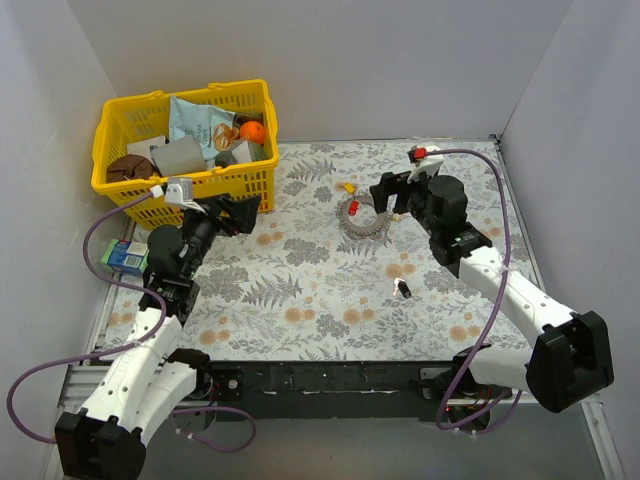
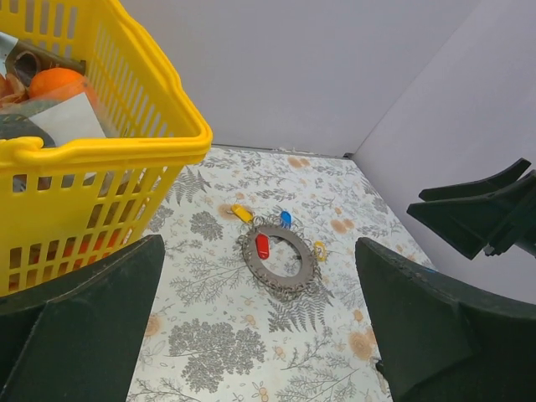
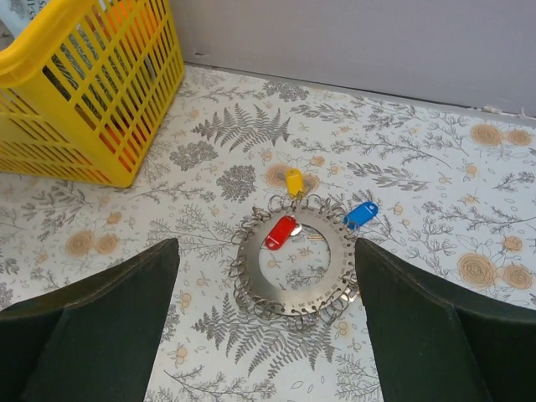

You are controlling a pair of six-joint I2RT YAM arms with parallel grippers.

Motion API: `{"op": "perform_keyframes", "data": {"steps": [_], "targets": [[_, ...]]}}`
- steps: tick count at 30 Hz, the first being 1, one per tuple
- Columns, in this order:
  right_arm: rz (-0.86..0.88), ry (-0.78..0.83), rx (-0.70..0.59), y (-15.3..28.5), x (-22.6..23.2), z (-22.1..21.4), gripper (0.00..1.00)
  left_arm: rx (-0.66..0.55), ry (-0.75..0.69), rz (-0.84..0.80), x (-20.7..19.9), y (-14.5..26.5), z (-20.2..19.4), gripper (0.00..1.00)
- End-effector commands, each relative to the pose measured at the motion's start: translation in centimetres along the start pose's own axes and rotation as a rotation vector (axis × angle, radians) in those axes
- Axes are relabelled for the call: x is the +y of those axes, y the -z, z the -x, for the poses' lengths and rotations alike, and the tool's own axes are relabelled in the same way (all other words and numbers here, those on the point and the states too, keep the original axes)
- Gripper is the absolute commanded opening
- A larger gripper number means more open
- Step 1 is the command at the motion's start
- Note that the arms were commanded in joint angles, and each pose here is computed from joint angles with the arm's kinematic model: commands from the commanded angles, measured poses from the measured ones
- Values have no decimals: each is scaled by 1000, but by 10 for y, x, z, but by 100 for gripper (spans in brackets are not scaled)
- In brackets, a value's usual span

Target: Put the keys on the keyring

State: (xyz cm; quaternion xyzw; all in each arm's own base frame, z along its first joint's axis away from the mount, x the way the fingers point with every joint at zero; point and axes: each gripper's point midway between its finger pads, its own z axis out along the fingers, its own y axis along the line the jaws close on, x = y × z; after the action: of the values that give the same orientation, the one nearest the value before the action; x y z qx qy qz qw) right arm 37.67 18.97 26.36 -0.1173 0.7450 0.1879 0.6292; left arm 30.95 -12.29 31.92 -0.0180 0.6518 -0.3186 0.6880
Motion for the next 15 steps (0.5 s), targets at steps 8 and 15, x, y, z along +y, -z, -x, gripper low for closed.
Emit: {"op": "perform_keyframes", "data": {"steps": [8, 15], "targets": [[63, -14, 27, -23, 3, -3, 92, -74, 266, 268, 40, -1, 4, 98], [128, -39, 309, -83, 8, -87, 56, 148, 255, 130, 11, -12, -25, 98]]}}
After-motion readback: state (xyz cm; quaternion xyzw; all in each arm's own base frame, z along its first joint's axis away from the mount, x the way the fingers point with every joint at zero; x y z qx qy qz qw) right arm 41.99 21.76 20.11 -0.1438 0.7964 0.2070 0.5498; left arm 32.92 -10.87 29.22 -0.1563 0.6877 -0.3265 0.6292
